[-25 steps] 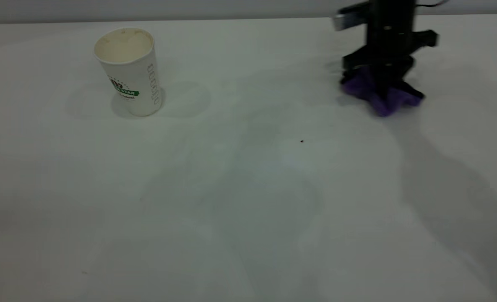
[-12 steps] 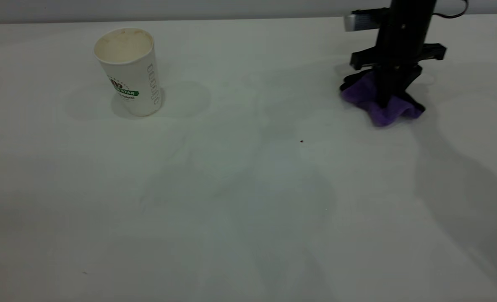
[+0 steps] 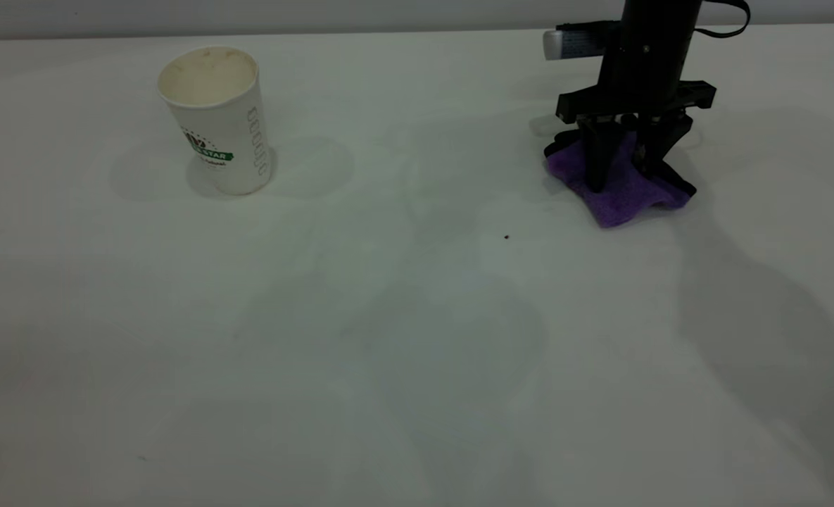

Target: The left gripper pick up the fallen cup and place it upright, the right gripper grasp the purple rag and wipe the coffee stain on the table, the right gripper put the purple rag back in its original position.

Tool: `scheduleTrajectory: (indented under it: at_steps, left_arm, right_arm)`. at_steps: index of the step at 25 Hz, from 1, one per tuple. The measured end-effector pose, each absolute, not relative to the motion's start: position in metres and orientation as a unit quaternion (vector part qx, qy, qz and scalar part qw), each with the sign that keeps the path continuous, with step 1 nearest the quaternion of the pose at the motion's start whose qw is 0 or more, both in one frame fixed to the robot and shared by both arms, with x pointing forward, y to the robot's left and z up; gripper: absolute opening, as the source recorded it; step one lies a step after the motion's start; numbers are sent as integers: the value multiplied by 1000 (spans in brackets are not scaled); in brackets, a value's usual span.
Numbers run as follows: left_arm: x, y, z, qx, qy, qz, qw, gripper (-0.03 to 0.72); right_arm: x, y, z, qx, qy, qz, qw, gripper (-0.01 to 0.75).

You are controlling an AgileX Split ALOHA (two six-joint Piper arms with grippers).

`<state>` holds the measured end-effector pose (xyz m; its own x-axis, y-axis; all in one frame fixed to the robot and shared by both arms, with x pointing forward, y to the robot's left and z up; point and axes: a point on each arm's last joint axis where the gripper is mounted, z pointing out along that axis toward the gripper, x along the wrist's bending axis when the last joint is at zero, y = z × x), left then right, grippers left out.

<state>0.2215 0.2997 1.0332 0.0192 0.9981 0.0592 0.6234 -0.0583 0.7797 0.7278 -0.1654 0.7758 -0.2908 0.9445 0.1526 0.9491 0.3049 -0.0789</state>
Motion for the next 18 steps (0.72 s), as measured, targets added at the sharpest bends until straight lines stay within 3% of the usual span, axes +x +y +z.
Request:
scheduleTrajectory:
  at_steps: [5, 10, 18]
  left_arm:
    - [222, 300, 1033, 652, 622, 322, 291, 526]
    - [222, 300, 1033, 652, 622, 322, 291, 526]
    - [222, 300, 1033, 652, 622, 322, 291, 526]
  right_arm:
    - [737, -161, 833, -595, -799, -62, 58, 585]
    - [737, -157, 952, -586, -794, -160, 1, 551]
    - [673, -147, 1116, -553, -785, -271, -74, 541]
